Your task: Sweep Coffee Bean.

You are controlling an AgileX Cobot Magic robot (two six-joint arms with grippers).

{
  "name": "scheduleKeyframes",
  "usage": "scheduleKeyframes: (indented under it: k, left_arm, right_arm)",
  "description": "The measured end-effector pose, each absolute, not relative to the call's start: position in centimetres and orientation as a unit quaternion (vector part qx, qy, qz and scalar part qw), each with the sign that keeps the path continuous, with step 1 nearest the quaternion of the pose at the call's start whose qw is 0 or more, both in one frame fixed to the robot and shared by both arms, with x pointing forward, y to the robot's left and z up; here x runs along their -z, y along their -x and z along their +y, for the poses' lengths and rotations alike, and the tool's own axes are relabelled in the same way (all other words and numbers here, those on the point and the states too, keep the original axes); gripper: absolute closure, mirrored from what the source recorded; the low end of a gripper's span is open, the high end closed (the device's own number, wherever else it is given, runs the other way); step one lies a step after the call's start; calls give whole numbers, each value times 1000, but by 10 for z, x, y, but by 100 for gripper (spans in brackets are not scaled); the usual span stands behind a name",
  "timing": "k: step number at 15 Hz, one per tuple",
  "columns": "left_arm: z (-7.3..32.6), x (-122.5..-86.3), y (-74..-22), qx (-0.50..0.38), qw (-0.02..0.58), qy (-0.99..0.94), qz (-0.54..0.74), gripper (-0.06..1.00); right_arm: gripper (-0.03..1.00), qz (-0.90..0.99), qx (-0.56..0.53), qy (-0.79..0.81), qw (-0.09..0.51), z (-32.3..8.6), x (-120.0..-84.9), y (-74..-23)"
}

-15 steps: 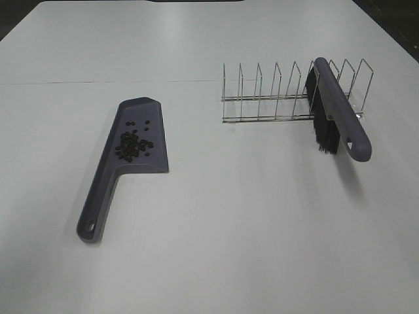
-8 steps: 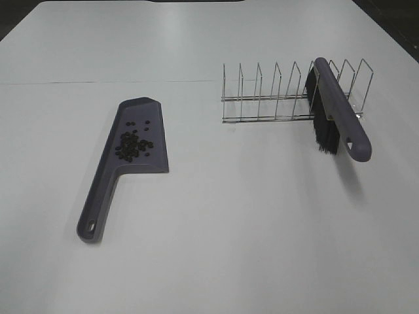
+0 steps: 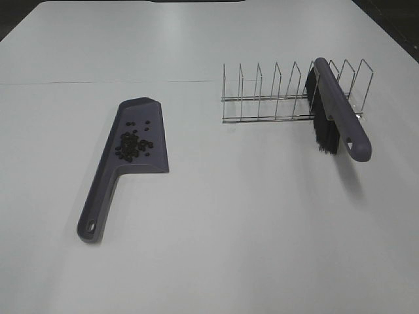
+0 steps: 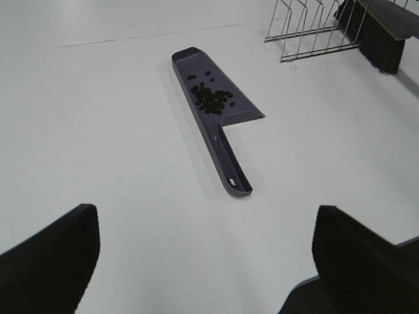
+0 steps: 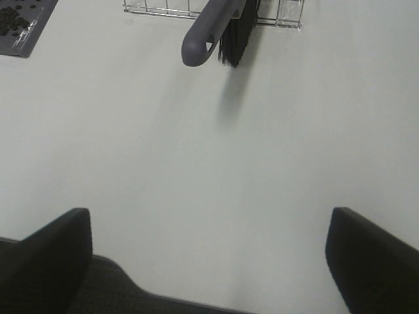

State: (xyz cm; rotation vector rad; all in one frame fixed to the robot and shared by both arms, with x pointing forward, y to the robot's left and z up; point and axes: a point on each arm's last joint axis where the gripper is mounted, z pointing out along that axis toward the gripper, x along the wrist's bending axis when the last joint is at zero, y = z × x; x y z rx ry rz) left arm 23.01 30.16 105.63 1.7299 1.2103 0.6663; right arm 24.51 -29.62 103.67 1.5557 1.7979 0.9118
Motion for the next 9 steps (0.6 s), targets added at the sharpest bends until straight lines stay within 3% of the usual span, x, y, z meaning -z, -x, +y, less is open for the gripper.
scheduleKeyframes:
  k: [9]
  left_arm:
    - [300, -1056, -229, -265, 453, -702, 482, 18]
  right_arm:
    - [14, 675, -342, -584, 293, -296, -1037, -245]
